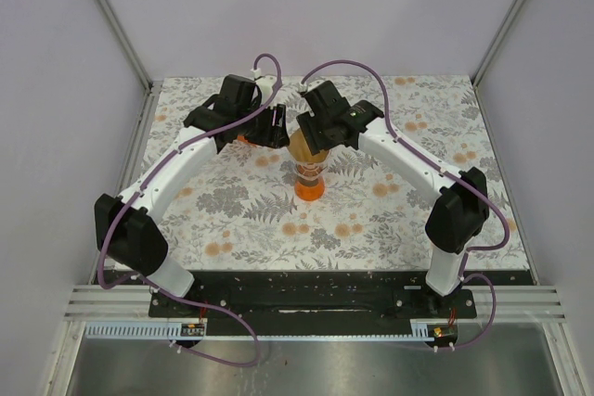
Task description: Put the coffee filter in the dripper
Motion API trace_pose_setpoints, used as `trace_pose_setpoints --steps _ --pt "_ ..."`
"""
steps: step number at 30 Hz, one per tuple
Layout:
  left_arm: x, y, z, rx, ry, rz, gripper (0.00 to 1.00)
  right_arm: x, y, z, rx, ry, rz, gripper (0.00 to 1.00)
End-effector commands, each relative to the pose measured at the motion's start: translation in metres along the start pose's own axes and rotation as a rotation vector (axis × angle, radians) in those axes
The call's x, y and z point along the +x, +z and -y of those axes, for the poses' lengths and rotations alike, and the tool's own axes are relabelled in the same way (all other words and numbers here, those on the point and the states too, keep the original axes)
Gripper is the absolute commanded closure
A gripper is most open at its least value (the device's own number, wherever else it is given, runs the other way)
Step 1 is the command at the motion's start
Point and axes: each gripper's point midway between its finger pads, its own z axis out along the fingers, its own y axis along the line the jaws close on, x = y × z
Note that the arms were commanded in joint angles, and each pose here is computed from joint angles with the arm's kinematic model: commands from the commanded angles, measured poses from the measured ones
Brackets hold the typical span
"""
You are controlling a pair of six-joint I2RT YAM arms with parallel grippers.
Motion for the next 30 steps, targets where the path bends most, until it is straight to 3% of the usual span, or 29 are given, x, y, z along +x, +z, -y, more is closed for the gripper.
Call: trace_pose_setpoints --steps 1,12,21,26,30 --pt "-0.015 -0.002 0.0 -0.008 0.036 0.054 0.41 -0.014 -0.004 -0.002 -0.022 0.021 0.046 0.34" --pt "-0.037 -0.024 0.013 0.025 0.08 0.119 0.26 -0.043 -0.042 -0.001 -0.064 0.022 0.149 0.31" --pt "-0.05 -0.04 0.015 0.015 0.113 0.161 0.17 -0.064 -0.071 0.007 -0.056 0.024 0.23 0.22" --pt "-0.059 -0.052 0.002 -0.014 0.112 0.198 0.08 -0.072 -0.086 0.014 -0.059 0.029 0.271 0.14" --pt "-0.067 -0.064 -0.014 -0.037 0.096 0.228 0.06 -0.077 -0.098 0.024 -0.046 0.042 0.299 0.12"
